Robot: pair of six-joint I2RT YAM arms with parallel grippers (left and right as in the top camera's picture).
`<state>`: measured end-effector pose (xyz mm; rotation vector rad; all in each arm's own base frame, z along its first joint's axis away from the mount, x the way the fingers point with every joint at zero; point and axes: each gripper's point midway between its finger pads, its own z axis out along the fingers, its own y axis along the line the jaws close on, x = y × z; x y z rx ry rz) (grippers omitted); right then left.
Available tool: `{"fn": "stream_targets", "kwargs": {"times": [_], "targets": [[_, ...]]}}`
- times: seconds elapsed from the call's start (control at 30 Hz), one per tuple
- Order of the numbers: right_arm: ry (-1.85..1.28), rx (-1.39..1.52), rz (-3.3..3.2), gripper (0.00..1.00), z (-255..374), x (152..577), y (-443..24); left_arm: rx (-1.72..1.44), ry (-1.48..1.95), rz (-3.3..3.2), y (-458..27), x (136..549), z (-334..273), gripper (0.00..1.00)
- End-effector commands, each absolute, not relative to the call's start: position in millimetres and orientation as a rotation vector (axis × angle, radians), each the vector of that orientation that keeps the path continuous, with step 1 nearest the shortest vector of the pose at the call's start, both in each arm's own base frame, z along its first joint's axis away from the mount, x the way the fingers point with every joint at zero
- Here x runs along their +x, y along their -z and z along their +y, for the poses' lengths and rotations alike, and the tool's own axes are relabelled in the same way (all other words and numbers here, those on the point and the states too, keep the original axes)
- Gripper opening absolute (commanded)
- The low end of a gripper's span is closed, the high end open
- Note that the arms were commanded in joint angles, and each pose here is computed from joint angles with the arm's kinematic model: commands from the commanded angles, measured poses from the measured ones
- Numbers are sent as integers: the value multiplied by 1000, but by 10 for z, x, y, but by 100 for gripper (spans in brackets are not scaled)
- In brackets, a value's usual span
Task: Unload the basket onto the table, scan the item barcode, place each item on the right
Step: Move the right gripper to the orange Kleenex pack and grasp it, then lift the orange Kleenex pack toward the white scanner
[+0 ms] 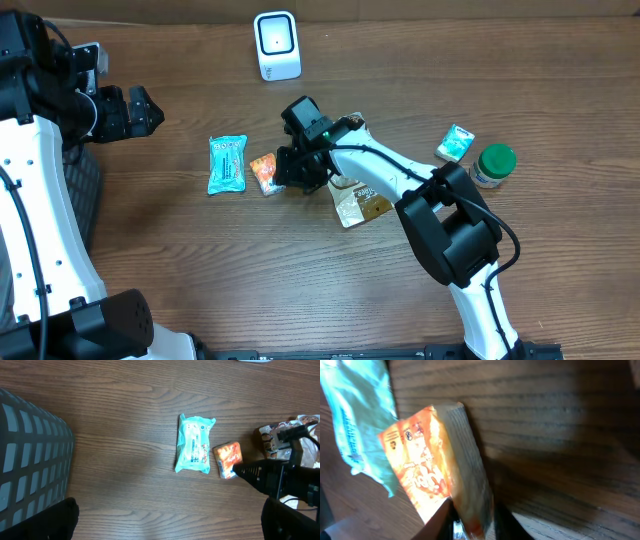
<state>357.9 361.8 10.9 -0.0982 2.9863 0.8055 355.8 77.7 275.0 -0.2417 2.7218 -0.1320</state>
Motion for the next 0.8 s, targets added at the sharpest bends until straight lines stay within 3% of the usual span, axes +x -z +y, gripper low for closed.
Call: {"fn": "stream_targets", "kwargs": {"times": [0.0, 0.1, 0.23, 0.67, 0.77], "targets": [[-766, -100, 2983, 16, 3587, 3563, -78, -205, 137, 2705, -2806, 3572, 751, 100], [-765, -99, 2987, 4, 3583, 3555, -76, -205, 136, 2704, -2807, 3573, 752, 100], [-923, -226, 2978, 4, 3650, 3506, -233, -205, 137, 2704, -2807, 3573, 751, 99], [-2291, -614, 2233, 4, 3149, 3532, -2348, -205, 136, 2704, -2807, 3573, 752, 100], [-2359, -446, 2301, 4, 2975, 3672, -2405, -205, 136, 2704, -2807, 3573, 752, 99]]}}
